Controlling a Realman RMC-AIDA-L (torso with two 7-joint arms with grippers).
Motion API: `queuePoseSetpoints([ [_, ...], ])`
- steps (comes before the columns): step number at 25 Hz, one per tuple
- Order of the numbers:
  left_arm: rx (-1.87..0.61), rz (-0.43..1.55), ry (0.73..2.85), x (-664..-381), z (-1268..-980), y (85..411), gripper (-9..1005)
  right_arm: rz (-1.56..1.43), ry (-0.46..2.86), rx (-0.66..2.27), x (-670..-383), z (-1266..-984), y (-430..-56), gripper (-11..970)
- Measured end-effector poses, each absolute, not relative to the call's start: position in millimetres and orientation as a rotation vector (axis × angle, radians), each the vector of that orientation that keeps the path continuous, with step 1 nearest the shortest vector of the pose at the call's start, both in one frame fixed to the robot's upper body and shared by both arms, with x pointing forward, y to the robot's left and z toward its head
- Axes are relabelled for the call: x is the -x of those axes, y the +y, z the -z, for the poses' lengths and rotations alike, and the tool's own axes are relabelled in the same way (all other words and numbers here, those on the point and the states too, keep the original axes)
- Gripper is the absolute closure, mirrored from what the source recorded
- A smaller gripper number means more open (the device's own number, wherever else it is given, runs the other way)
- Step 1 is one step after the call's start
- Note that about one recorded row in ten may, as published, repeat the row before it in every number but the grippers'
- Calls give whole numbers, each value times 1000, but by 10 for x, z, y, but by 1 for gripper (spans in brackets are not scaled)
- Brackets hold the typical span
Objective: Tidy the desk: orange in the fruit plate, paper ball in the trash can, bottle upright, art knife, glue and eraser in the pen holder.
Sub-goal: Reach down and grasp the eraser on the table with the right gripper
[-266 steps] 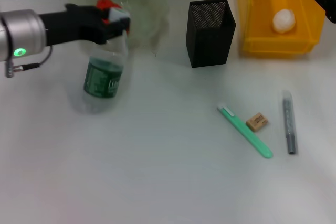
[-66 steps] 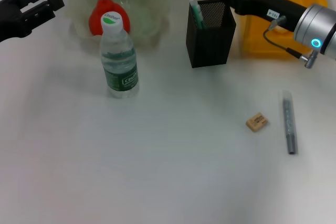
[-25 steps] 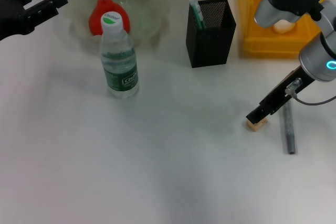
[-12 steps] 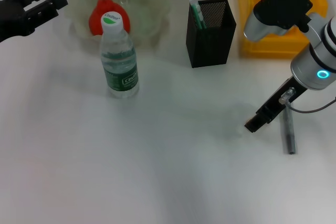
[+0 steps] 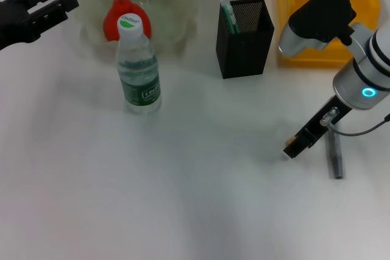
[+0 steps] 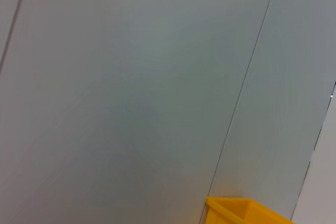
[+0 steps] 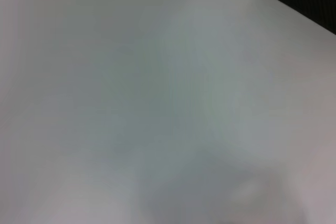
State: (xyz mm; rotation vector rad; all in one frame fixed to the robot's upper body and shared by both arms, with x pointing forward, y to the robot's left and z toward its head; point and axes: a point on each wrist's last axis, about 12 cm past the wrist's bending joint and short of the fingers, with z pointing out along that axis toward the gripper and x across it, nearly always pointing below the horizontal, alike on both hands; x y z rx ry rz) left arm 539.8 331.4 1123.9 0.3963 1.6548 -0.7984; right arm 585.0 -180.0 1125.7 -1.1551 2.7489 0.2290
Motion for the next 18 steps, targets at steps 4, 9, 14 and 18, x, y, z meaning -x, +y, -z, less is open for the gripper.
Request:
queuePoseSetpoints([
  [4, -395, 798, 1655, -5397, -11239, 3318, 300, -228, 2752, 1155, -5859, -11246, -1794, 296],
  [9, -395, 788, 1652, -5393, -11238, 3333, 300, -227, 2754, 1159, -5868, -11246, -1782, 349],
  [14, -391, 790, 1654, -5387, -11224, 3335, 301, -226, 2769, 1161, -5883, -11221, -1779, 482],
  [18, -389, 791, 1655, -5385, -11220, 3336, 301, -226, 2776, 1161, -5889, -11209, -1774, 547],
])
